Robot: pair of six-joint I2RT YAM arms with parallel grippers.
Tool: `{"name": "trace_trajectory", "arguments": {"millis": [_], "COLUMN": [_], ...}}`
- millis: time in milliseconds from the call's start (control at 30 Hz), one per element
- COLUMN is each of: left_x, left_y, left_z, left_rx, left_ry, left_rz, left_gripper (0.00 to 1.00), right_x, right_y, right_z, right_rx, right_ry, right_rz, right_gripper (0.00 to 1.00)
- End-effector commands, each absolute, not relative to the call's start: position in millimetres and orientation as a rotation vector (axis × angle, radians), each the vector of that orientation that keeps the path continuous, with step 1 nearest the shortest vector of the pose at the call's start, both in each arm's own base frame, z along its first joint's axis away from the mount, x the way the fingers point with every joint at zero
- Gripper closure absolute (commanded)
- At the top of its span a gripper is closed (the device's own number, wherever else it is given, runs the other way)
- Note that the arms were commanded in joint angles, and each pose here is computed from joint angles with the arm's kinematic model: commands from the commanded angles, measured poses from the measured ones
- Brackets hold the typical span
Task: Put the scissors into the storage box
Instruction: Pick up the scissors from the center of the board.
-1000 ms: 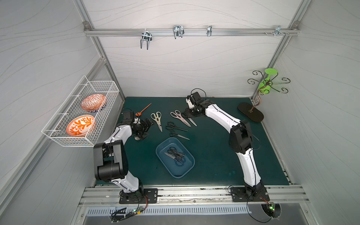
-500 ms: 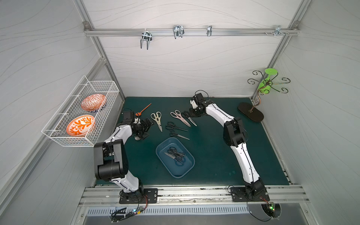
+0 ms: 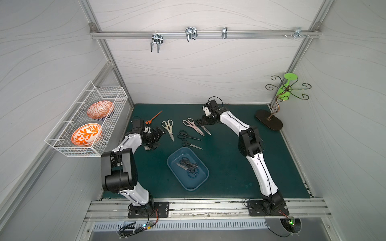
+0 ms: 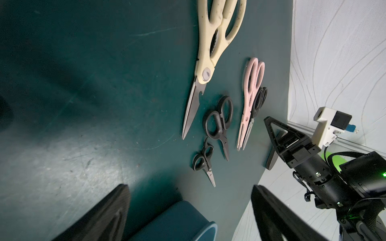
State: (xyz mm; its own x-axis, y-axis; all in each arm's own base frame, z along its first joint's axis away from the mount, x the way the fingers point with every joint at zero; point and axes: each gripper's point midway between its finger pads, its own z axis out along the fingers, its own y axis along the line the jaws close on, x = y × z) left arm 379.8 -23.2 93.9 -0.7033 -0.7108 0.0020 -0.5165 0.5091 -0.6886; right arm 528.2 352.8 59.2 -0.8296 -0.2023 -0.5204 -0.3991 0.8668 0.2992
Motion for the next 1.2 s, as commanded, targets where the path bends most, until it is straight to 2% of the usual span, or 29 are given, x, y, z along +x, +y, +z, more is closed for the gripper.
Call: {"name": "trace_trajectory", "arguments": {"millis": [0,667,1167], "left_x": [387,389,389], "left_y": [-26,-27,-28], "left_z": [95,95,95], "left_rx": [-0.996,-0.995,-0.998], "left_ry": [2.466,2.468,2.466], "left_rz": [-0.998,-1.001,-1.011], "left_gripper": [0.05,0.05,0.05], "right_x": [546,545,523], "right_y": [352,363,342], "right_z": [49,21,4], "right_rx": [-0.375,-0.395,-0.445], "right_ry": [2.526,2.558,2.677], "right_rz": [0.489,0.355,0.237], "right_gripper": [0.59,0.71,0.9]}}
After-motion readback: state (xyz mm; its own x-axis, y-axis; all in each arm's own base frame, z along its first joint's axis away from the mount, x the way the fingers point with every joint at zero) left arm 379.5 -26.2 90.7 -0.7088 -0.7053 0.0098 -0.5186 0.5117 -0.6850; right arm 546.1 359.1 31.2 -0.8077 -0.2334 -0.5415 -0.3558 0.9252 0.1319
